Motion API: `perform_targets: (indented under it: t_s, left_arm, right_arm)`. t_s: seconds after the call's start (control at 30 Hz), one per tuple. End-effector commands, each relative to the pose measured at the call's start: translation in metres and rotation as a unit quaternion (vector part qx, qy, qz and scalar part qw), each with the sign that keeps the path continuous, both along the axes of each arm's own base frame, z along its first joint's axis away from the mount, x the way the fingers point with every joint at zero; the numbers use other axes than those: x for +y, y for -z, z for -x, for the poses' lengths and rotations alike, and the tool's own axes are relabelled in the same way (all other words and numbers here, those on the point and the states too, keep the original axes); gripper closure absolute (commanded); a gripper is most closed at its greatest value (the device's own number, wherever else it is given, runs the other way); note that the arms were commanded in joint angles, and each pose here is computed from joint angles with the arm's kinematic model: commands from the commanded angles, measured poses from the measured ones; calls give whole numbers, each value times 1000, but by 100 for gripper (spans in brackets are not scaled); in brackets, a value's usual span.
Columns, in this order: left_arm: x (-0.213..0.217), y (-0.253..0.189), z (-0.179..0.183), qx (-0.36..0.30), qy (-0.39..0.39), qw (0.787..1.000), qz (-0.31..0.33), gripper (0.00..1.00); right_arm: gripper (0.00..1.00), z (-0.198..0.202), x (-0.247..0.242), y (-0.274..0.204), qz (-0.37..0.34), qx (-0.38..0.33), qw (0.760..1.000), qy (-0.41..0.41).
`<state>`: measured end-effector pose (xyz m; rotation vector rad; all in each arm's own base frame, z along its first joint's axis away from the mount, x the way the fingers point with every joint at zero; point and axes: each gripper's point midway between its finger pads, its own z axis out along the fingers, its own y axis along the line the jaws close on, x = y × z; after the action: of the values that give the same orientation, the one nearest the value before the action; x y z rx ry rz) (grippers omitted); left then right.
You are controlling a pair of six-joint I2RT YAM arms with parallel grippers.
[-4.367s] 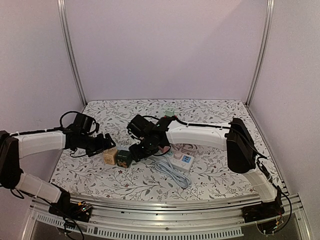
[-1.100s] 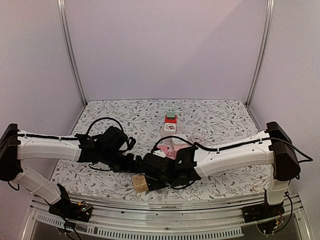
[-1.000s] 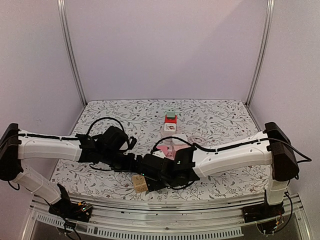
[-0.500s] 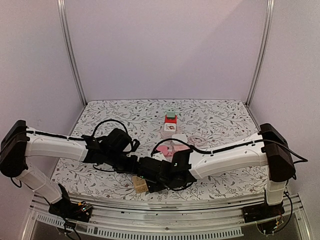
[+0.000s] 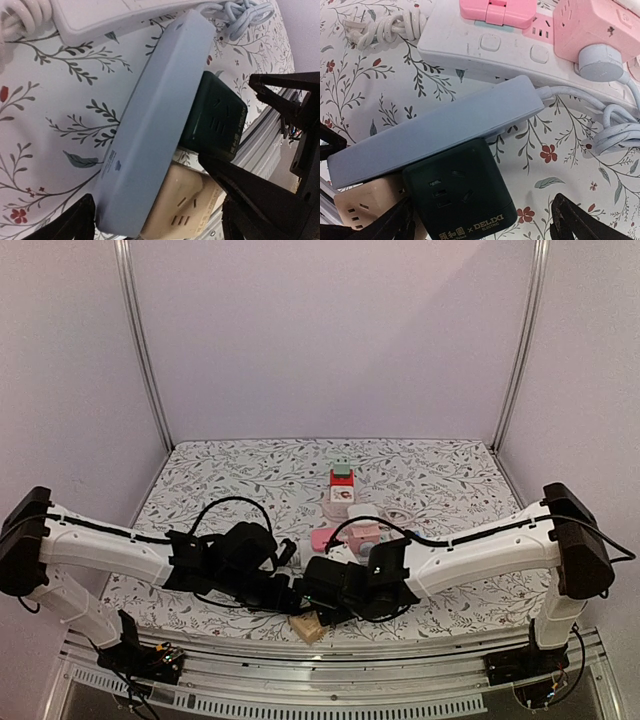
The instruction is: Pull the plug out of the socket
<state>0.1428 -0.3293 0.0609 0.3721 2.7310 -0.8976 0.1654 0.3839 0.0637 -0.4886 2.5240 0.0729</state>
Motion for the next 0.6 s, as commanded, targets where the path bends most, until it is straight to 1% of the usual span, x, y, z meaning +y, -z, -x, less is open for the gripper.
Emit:
perform_targets:
  t_s: [0.0, 0.13, 0.23, 0.3, 0.4, 0.57]
  left_arm:
    - [-5, -17, 5, -12, -28, 999, 26, 14]
    - [10, -25, 1, -33, -44, 998, 11, 13]
    - [25, -31, -2, -50, -54, 997, -6, 9]
    - [38, -29, -7, -50, -71, 996, -16, 7]
    - [54, -25, -11, -37, -90, 995, -13, 6]
    - [68, -29, -14, -40, -109, 993, -1, 5]
  right_arm:
    - [7, -10, -28, -16, 6, -21, 999, 32]
    - [7, 0, -38, -24, -6, -14, 999, 34]
    - [7, 17, -22, -58, -33, -49, 998, -11]
    - [7, 26, -9, -69, -39, -53, 997, -44]
    - [9, 34, 8, -63, -37, -33, 996, -71]
    - [15, 46, 38, -51, -44, -16, 994, -96]
